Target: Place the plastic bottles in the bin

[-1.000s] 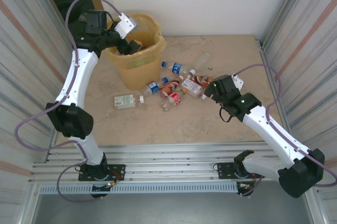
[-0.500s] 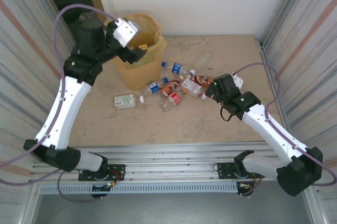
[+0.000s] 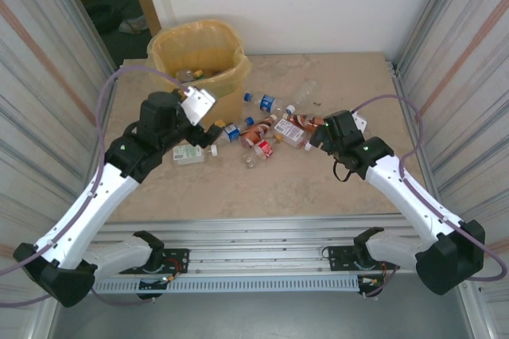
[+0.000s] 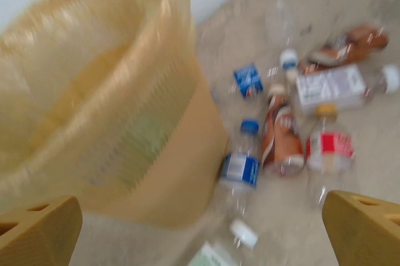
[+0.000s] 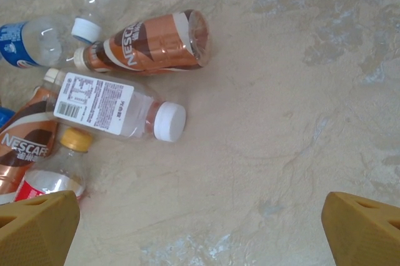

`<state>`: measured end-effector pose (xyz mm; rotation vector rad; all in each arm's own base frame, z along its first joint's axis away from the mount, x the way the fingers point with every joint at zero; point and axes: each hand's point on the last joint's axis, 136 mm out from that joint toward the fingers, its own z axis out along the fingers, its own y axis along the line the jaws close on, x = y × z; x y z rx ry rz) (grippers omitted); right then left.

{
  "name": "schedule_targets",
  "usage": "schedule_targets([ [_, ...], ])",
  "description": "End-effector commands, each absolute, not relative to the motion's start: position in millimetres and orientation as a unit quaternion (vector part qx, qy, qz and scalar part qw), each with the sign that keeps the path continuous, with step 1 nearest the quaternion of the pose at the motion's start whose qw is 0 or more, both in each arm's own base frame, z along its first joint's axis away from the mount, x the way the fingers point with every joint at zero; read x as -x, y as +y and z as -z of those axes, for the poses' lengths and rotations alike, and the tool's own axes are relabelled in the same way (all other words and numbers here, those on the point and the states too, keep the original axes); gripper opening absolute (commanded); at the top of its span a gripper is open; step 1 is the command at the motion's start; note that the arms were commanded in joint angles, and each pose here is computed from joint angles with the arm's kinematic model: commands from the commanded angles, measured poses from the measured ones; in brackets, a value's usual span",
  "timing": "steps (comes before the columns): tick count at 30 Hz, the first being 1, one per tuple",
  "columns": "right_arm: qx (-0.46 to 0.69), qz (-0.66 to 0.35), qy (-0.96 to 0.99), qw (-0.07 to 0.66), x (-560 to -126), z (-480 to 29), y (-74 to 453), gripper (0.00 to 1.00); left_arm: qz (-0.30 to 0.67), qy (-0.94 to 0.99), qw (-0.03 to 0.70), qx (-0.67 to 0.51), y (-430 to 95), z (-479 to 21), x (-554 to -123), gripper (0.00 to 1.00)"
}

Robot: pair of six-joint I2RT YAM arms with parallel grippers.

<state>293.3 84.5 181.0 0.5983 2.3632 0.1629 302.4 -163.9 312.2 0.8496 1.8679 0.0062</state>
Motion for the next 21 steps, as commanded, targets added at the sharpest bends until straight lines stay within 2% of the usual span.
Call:
schedule_targets([
  [1,-0.226,-0.056,0.909,0.344,-296,-182,81,0.98,-0.058,0.785,0.492,-0.372,-143,-285,-302,0.99],
  [13,-0.233,-0.051,0.906,0.348,-297,-186,73,0.98,-0.072,0.838,0.350,-0.412,-106,-169,-325,0.99],
  [21,-0.249,-0.052,0.901,0.353,-294,-191,63,0.98,-0.069,0.837,0.337,-0.426,-94,-116,-340,0.99],
])
